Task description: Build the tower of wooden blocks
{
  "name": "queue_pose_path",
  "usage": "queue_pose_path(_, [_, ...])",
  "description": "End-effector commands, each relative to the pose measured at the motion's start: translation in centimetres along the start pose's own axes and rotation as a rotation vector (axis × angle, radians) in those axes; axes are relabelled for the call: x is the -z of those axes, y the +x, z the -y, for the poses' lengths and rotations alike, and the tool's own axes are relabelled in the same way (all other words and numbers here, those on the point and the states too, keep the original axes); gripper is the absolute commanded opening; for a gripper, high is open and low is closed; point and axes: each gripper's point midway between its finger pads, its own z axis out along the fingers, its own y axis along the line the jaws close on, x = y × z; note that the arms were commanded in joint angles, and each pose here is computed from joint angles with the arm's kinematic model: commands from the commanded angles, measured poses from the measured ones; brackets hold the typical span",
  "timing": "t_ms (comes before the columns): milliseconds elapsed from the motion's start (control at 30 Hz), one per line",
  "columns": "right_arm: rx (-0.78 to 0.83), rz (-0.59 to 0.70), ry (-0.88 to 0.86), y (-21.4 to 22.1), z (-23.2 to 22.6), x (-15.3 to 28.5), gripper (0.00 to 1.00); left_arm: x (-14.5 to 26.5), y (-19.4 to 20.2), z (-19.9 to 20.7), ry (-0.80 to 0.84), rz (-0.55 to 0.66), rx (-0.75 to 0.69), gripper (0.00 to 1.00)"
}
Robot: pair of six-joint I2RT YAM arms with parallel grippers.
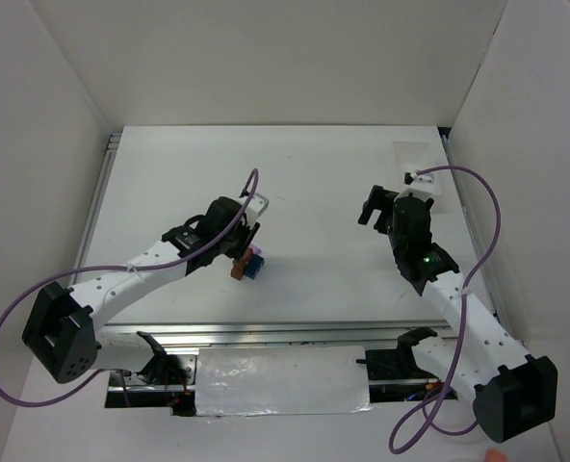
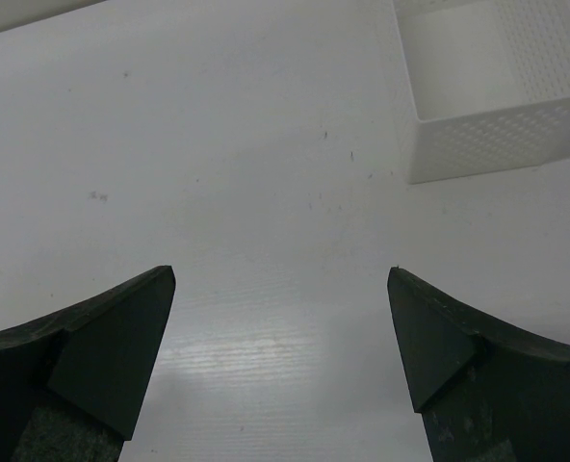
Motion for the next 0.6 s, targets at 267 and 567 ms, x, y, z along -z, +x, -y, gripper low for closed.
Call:
queue_pose_path(267, [-0.006,0.035,-0.001,-0.8,0.2,0.3,1.00,-1.5,-0.5,0.1,0.024,-0.013,-0.006,0.37])
queue_pose_path(567, [-0.008,0.036,-0.002,-0.8,0.2,0.3,1.00,-1.9,-0.1,0.3,0.033,-0.027,-0.013,0.37])
